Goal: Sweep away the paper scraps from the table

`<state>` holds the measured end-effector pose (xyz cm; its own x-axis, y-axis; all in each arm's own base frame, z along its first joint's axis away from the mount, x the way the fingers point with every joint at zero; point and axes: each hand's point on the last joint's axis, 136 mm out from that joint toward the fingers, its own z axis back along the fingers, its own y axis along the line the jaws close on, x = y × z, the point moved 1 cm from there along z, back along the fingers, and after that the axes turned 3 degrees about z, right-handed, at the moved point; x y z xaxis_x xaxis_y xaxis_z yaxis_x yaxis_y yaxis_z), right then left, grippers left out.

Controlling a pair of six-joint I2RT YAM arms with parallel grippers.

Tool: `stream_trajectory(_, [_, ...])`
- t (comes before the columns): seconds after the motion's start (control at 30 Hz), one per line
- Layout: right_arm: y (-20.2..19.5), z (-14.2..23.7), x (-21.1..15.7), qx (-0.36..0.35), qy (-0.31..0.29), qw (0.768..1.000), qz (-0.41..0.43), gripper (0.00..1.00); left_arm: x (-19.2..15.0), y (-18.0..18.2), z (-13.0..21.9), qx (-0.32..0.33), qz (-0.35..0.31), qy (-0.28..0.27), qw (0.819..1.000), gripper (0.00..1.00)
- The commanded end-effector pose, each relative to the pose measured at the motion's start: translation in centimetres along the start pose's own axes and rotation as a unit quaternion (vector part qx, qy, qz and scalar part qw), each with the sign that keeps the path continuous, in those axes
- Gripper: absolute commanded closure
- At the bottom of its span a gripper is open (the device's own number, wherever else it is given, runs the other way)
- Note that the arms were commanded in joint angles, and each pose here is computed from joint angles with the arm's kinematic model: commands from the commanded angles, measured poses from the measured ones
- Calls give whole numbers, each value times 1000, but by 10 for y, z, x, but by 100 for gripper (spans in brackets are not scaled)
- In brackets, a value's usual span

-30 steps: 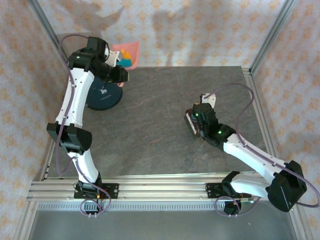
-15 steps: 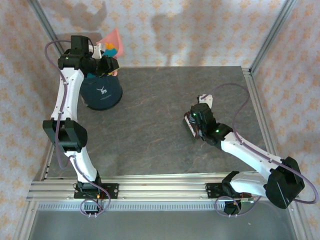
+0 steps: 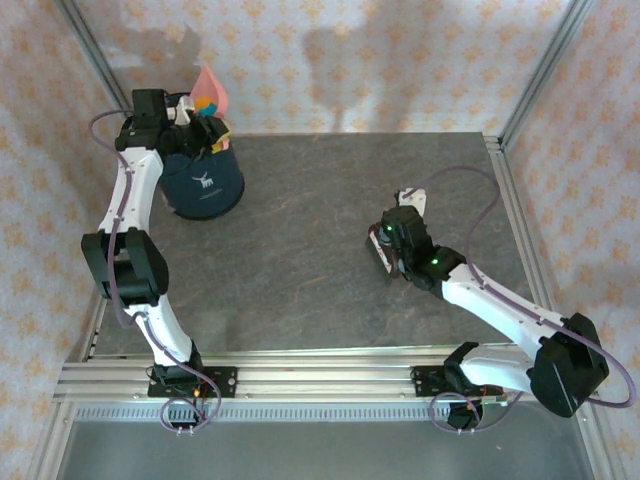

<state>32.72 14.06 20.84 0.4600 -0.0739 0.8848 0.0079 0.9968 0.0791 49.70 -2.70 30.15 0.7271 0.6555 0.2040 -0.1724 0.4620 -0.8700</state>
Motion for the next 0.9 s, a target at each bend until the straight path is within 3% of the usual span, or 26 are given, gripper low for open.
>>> stream_trajectory(0.0, [1,-1,10,-2,-9,1000,-13,100,7,-35,21,-57,-18,-27,998,100])
stream_trajectory(0.5, [1,-1,9,-2,-6,1000,-17,100,17,-63,37,-152,24,-47,987,100])
stream_trajectory(0.87, [2,-2,8,1,-5,1000,-20,100,17,-82,47,-234,67,-50,969,100])
